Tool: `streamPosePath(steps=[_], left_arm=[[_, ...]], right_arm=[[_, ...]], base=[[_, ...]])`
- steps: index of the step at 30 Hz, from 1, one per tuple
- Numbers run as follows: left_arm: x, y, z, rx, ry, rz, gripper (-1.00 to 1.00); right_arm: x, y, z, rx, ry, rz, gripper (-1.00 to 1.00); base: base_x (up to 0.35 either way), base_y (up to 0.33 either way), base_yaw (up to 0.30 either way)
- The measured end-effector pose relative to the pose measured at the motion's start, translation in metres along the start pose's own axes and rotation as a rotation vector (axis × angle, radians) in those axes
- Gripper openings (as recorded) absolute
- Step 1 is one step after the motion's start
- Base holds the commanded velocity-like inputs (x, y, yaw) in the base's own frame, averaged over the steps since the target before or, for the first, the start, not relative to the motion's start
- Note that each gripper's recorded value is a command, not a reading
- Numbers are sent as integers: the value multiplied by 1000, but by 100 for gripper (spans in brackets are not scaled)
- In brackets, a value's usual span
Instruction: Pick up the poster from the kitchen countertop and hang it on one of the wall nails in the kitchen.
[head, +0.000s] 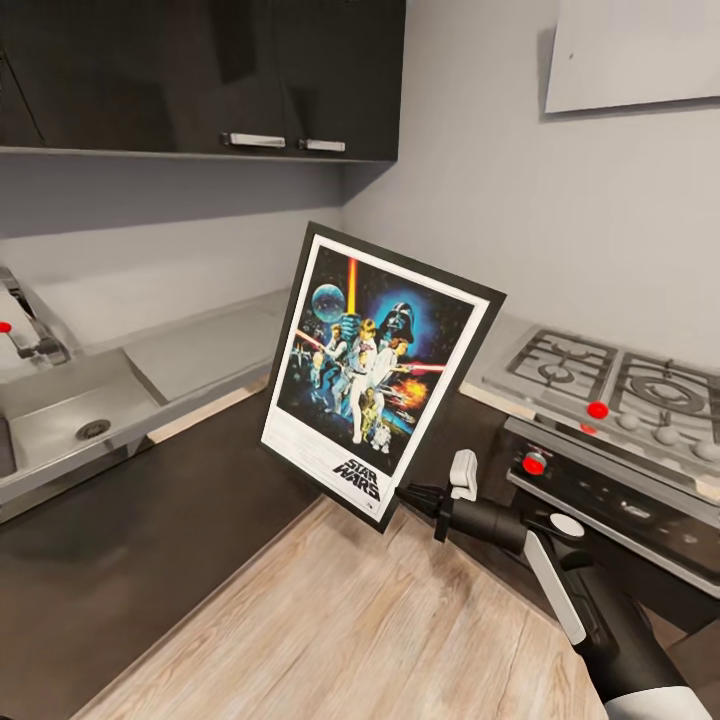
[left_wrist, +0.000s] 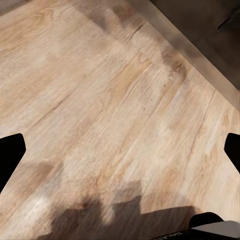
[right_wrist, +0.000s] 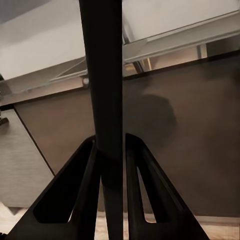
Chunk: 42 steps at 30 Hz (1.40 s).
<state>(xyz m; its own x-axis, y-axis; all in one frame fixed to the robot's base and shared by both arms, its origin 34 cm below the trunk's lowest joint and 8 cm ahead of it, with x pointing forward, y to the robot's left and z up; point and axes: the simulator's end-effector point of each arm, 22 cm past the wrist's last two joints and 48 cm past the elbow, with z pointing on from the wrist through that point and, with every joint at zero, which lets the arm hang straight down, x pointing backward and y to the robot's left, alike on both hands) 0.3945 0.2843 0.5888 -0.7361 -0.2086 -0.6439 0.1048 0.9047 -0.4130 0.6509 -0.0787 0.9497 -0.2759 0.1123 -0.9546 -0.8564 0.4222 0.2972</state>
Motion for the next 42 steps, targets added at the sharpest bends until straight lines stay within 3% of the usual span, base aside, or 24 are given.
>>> streamPosePath(steps=[42], left_arm=[[-35, -26, -41, 0, 4, -2, 100]], right_arm=[[-56, 20, -2, 3, 1, 1, -100]], base=[[0, 0, 0]])
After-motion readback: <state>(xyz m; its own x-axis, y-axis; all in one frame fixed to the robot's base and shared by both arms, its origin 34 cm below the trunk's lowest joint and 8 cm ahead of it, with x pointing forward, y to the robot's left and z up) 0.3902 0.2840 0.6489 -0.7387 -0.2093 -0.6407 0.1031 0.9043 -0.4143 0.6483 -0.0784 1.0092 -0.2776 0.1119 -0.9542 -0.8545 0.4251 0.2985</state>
